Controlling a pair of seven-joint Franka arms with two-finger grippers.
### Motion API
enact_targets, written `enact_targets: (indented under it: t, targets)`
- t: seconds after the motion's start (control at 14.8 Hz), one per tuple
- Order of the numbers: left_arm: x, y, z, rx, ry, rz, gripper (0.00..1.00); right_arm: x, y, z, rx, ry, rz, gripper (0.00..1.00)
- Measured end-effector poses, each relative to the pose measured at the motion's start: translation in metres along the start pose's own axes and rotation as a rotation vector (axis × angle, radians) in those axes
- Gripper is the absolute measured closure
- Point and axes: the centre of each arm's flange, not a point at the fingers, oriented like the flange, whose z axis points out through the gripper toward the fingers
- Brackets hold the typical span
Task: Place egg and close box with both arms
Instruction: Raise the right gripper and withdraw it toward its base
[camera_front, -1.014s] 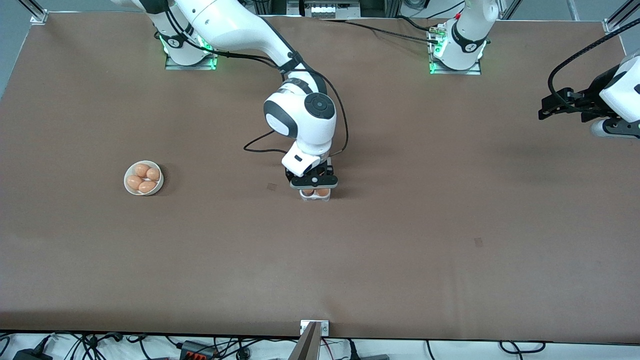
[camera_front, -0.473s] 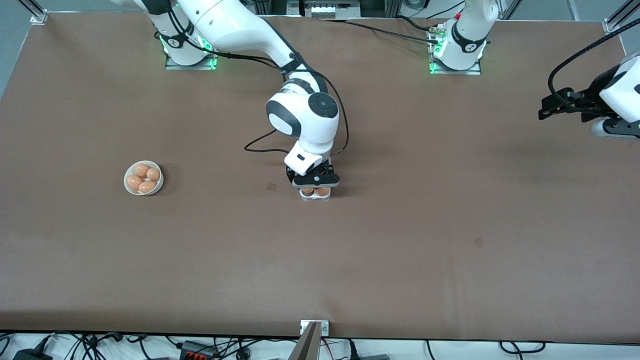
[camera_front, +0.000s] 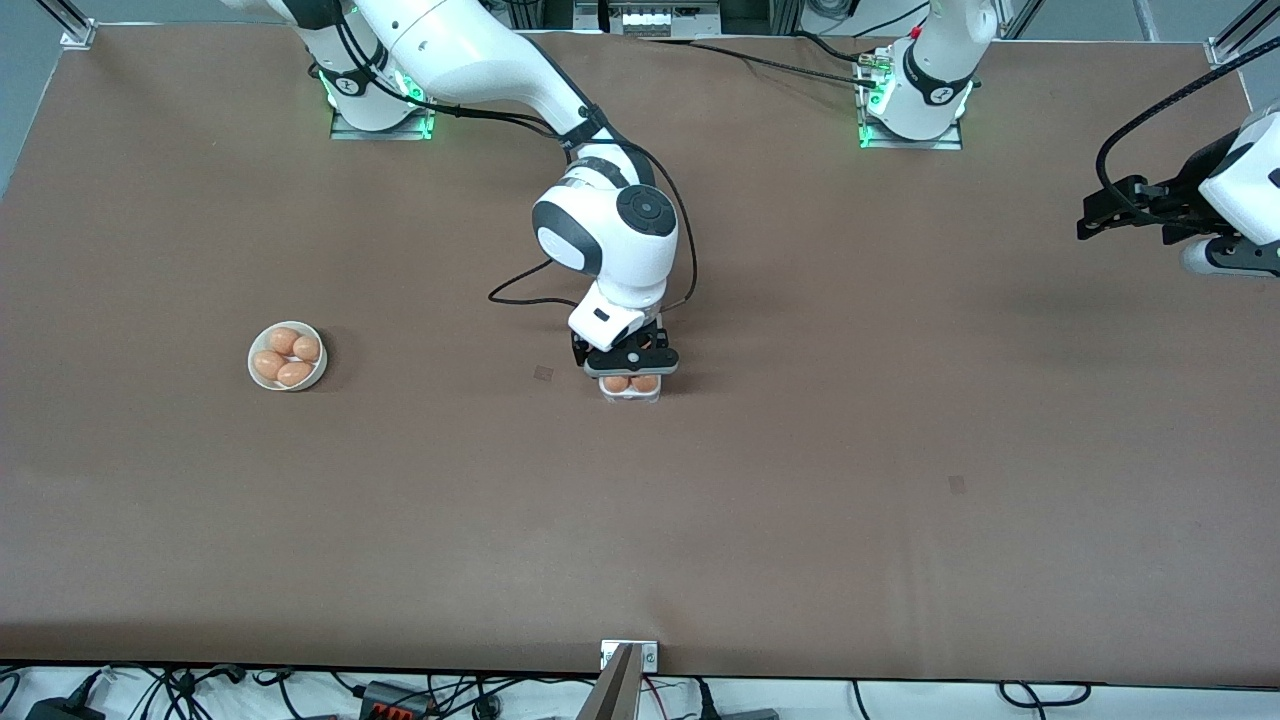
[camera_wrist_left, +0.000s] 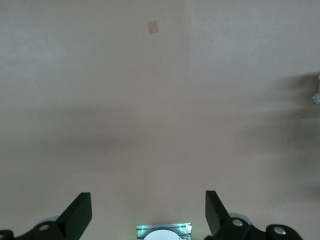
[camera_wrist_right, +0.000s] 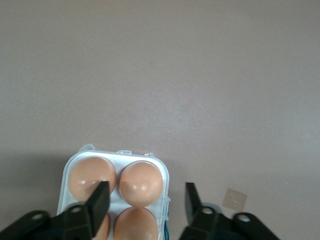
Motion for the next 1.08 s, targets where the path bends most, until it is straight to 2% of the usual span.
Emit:
enact_targets:
  t: [0.07, 0.14, 0.2, 0.34, 0.47, 0.68, 0.81, 0.95, 1.08]
  targets:
    - [0.000, 0.000, 0.000, 0.000, 0.000, 0.000, 0.00, 0.000, 0.000, 0.000, 0.000, 0.000, 0.000, 0.20]
    - [0.000, 0.000, 0.000, 0.000, 0.000, 0.000, 0.00, 0.000, 0.000, 0.000, 0.000, 0.001, 0.000, 0.07]
    - [0.000, 0.000, 0.000, 0.000, 0.000, 0.000, 0.00, 0.001, 0.000, -0.001, 0.000, 0.002, 0.000, 0.00]
    - [0.000, 0.000, 0.000, 0.000, 0.000, 0.000, 0.00, 0.005, 0.006, -0.003, -0.015, -0.002, 0.009, 0.00]
    - [0.000, 0.000, 0.000, 0.000, 0.000, 0.000, 0.00, 0.016, 0.026, -0.016, -0.065, -0.025, 0.031, 0.00]
    - [0.000, 0.002, 0.000, 0.000, 0.000, 0.003, 0.00, 0.041, 0.080, -0.060, -0.156, -0.087, 0.052, 0.00]
    - [0.000, 0.003, 0.000, 0.001, 0.000, 0.005, 0.00, 0.059, 0.129, -0.096, -0.195, -0.132, 0.025, 0.00]
    - [0.001, 0.003, 0.001, 0.001, -0.002, 0.006, 0.00, 0.077, 0.184, -0.126, -0.190, -0.182, -0.004, 0.00]
    - [0.004, 0.002, 0.007, -0.001, -0.016, 0.005, 0.00, 0.088, 0.238, -0.147, -0.132, -0.254, -0.020, 0.00]
